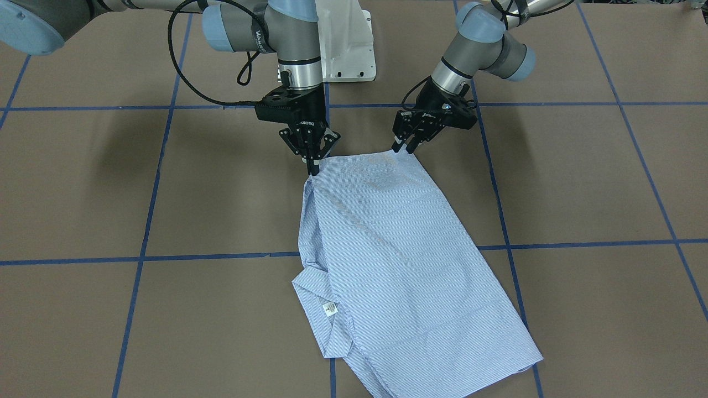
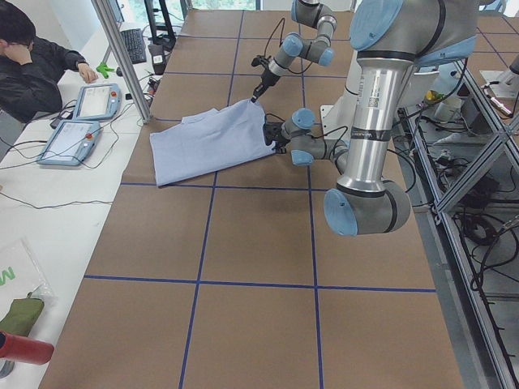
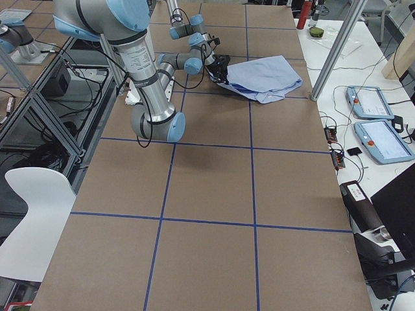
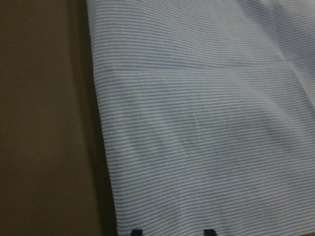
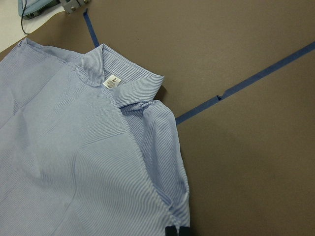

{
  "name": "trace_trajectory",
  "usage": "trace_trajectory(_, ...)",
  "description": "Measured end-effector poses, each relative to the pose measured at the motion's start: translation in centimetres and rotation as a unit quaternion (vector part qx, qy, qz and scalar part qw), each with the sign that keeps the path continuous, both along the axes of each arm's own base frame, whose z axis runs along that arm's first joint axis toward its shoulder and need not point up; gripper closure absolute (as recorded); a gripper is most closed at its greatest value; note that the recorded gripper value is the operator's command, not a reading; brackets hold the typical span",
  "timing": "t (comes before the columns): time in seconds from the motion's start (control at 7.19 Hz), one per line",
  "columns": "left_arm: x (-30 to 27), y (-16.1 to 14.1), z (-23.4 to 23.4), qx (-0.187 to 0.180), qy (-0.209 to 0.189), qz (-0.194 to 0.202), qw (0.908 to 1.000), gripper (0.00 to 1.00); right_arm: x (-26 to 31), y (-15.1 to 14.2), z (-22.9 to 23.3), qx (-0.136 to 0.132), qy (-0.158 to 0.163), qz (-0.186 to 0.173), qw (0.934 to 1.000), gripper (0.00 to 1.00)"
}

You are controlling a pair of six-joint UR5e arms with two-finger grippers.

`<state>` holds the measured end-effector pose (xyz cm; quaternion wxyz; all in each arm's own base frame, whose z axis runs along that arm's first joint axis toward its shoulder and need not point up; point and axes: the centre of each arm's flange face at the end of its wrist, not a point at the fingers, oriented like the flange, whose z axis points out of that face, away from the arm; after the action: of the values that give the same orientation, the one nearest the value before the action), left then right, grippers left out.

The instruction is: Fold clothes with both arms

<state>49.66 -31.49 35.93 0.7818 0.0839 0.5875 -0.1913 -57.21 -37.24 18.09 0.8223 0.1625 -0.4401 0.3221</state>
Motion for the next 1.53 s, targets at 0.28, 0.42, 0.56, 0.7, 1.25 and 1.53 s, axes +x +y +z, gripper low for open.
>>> trace_trajectory(0.28, 0.13, 0.04, 0.0, -0.001, -0.01, 0.003, 0.9999, 0.48, 0.0, 0.0, -0.03, 0.0, 0.0, 0.0, 1.0, 1.0)
trace_trajectory(0.42, -0.01, 0.13, -0.01, 0.001, -0.017, 0.006, 0.9998, 0.47, 0.01, -0.02, -0.03, 0.0, 0.0, 0.0, 1.0, 1.0)
trace_trajectory(0.56, -0.07, 0.18, -0.02, 0.008, -0.027, 0.01, 0.9995, 0.46, 0.02, -0.04, -0.04, 0.0, 0.0, 0.0, 1.0, 1.0)
trace_trajectory(0.7, -0.07, 0.21, 0.03, 0.013, -0.034, 0.013, 0.9993, 0.46, 0.02, -0.03, -0.04, 0.0, 0.0, 0.0, 1.0, 1.0)
trace_trajectory(1.25, 0.13, 0.2, 0.56, 0.015, -0.043, 0.016, 0.9988, 0.46, 0.02, -0.02, 0.09, 0.0, 0.0, 0.0, 1.0, 1.0)
trace_trajectory(1.53, 0.17, 0.19, 0.64, 0.014, -0.044, 0.016, 0.9988, 0.46, 0.0, 0.0, 0.08, 0.0, 0.0, 0.0, 1.0, 1.0)
